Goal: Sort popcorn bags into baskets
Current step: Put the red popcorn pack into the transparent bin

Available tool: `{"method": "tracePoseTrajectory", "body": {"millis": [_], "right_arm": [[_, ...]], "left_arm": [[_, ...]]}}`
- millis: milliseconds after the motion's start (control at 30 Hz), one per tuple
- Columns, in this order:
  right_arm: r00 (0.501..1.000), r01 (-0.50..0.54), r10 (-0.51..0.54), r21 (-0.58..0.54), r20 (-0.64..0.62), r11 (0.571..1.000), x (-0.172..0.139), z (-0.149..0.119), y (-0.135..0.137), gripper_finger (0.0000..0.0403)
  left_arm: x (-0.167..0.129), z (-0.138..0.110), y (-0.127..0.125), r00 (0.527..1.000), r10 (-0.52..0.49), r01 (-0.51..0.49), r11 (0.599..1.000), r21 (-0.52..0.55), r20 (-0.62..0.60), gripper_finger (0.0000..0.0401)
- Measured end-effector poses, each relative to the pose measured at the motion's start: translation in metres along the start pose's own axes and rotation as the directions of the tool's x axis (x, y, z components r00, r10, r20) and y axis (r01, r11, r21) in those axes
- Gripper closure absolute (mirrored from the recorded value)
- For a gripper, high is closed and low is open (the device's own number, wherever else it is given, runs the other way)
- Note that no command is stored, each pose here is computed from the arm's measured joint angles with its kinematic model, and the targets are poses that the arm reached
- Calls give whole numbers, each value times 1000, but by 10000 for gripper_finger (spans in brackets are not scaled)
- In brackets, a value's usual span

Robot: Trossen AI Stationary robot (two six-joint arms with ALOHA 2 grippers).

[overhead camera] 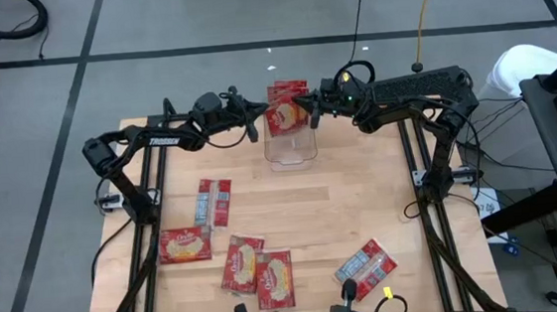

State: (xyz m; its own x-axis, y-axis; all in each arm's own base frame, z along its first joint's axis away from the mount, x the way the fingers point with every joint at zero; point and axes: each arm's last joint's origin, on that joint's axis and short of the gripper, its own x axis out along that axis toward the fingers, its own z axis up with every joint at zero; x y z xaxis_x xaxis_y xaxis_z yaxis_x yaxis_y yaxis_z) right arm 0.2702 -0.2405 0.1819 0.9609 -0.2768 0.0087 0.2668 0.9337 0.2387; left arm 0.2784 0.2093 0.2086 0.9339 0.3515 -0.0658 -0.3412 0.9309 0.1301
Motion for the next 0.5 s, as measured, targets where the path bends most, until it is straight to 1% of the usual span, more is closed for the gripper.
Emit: {"method": "tracePoseTrajectory", "body": {"millis": [233,433,500], "right_arm": [[1000,8,-8,-20,2,1000,-2,1,-4,403],[1000,7,-7,-17,-9,1000,-2,0,-5,403],[1000,11,-11,-18,-8,1000,-3,1,-7,403]], "left_arm": [[1,-1,1,1000,5,-5,1000,24,5,394],[9,-15,-4,1000,-6,6,1000,26,-6,393],[11,-17,-5,1000,-5,5,999,33,13,393]]}}
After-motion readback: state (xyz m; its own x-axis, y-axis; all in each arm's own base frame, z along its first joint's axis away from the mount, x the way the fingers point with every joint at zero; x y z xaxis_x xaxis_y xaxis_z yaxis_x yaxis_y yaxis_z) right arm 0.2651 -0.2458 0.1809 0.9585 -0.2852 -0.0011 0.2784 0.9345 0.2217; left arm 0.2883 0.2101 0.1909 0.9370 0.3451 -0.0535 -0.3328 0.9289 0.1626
